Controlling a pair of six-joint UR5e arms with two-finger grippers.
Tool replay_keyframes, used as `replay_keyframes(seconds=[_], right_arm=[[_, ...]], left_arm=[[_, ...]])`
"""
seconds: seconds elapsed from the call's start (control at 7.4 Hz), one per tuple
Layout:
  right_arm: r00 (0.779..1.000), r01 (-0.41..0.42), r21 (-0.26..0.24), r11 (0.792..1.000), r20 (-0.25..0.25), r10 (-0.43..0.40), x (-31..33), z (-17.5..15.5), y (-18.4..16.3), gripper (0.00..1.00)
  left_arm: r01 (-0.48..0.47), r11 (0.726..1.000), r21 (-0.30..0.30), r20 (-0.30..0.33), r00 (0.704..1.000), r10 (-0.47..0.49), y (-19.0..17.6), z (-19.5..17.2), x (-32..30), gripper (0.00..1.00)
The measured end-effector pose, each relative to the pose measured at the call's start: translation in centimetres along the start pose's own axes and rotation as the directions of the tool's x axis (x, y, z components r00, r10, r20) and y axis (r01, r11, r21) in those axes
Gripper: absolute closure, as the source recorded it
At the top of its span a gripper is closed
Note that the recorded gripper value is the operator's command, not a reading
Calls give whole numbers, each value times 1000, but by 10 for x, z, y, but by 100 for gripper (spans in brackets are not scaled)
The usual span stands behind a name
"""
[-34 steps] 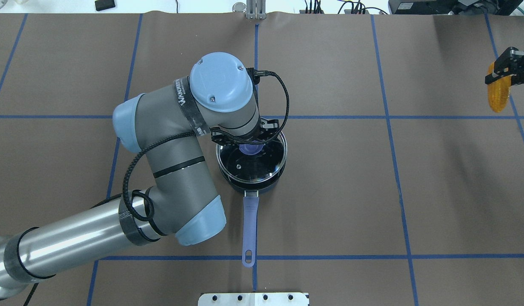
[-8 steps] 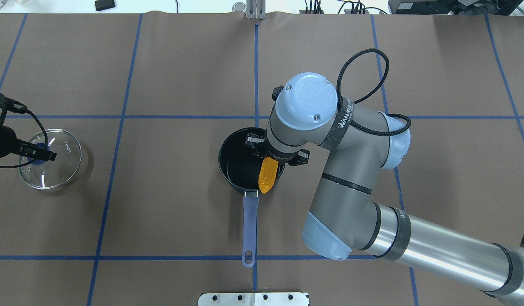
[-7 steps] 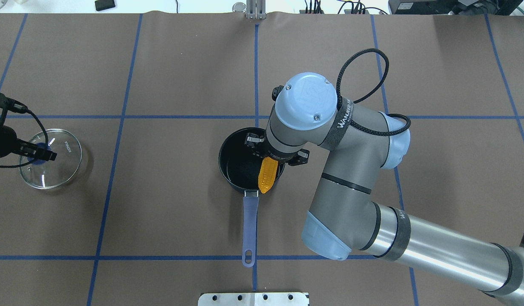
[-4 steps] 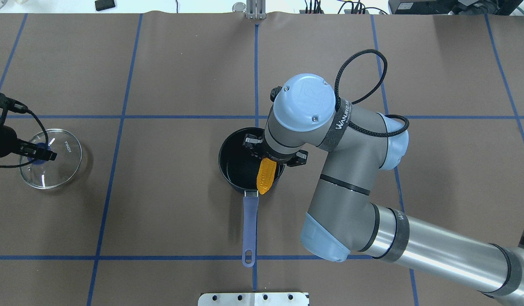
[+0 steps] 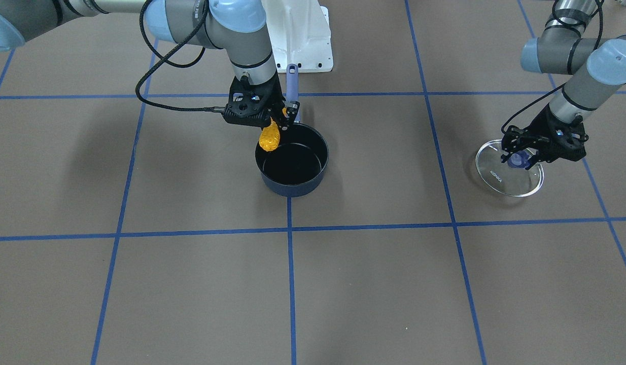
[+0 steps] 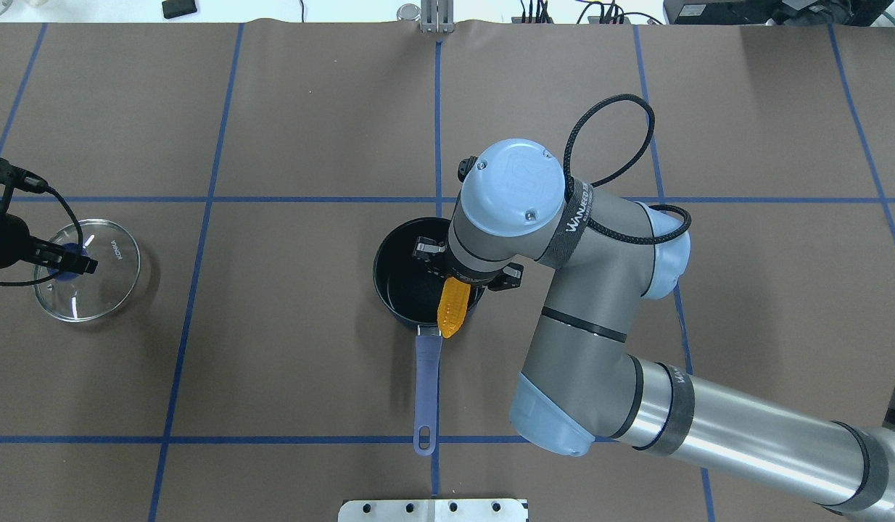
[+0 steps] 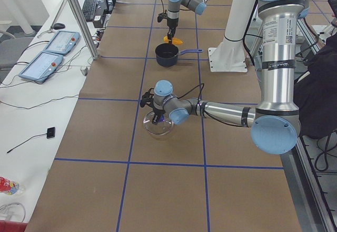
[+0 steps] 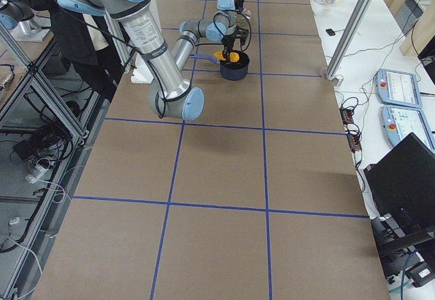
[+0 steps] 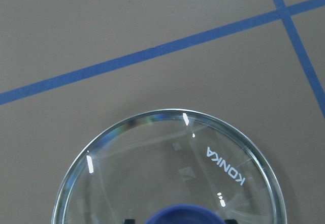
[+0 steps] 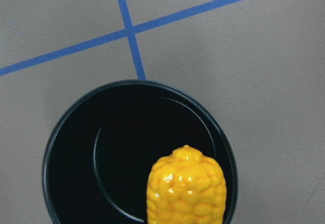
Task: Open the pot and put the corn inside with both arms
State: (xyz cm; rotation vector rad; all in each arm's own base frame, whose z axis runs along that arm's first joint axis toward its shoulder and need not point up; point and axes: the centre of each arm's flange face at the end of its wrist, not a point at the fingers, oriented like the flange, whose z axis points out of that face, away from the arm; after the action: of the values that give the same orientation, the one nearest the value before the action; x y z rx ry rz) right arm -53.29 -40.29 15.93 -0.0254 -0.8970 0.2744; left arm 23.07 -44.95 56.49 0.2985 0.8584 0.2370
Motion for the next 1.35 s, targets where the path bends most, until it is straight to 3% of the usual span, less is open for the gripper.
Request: replay_keyframes(seconds=[0.95,1.35], right_arm=[[1000,3,-1,1000,-21,-3,-24,16,-1,69],[1000,0,18,1000,-28,0,-27,14,-22,69]], left_arm=[[-7,1000,11,-25,1000,7,3,-11,2,3],[-2,1000,15,-26,1000,2,14,-14,-8,3]])
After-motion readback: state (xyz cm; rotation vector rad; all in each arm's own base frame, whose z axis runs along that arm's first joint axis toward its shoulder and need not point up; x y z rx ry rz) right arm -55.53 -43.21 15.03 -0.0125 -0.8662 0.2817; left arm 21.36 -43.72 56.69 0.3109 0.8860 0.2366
